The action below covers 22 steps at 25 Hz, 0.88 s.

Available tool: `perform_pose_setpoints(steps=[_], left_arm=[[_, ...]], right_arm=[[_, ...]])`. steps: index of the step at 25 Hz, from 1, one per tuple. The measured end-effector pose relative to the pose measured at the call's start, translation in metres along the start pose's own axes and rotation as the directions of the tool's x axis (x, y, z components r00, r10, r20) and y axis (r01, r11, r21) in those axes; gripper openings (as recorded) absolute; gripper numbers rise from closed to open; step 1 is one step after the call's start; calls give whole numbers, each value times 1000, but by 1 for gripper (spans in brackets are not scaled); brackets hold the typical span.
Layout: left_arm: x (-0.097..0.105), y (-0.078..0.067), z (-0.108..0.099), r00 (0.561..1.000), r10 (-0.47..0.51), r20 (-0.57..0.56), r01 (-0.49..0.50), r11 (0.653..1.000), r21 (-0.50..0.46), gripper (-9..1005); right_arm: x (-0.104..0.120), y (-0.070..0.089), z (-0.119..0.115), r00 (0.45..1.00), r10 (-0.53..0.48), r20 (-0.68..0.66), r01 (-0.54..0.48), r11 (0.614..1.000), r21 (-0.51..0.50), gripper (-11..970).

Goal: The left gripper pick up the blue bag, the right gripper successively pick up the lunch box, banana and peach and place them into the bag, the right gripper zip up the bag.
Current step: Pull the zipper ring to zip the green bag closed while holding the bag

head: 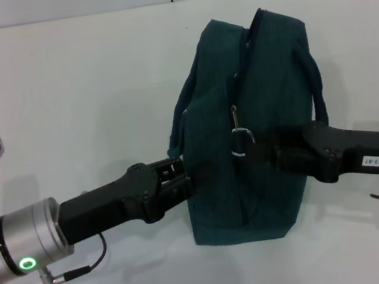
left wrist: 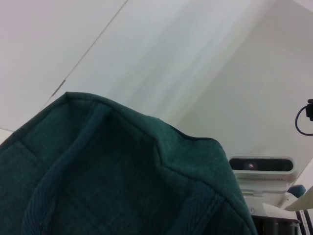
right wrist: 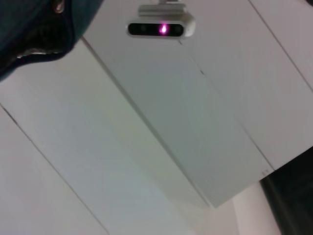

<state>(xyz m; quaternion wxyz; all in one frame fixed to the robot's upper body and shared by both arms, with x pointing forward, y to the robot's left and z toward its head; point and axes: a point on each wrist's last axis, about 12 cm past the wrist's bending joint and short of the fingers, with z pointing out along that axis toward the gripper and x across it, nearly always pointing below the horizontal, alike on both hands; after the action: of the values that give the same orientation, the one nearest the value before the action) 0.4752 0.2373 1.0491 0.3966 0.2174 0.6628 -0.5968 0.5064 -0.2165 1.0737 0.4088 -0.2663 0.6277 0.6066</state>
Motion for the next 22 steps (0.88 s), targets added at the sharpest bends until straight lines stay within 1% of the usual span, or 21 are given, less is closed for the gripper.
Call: perform_pose_setpoints(steps=[2,5,8,13,19,22], left_arm=[[0,0,0,1000,-1,0,1,1000,0,322],[0,0,0,1000,-1,1,1,1000,0,322],[0,0,0,1000,-1,0,1,1000,0,323],[1,0,0,1000,-2,1,2,1000,-1,323],[1,0,0,1000,-3,0,3,1000,-1,324],[1,0,0,1000,-4,-1,4,1000,-1,324]], right_arm=[[1,-3,0,1000,19,-5,-19,999,27,488],[1,-5,0,1000,27,-7,-26,999,39,486],[1,-5,0,1000,28,-8,-28,999,44,263],[1,-5,0,1000,30,-8,-29,999,46,160],[2,-6,1,999,42,-19,-41,998,52,159],[3,-6,2,999,42,-32,-40,998,46,143]])
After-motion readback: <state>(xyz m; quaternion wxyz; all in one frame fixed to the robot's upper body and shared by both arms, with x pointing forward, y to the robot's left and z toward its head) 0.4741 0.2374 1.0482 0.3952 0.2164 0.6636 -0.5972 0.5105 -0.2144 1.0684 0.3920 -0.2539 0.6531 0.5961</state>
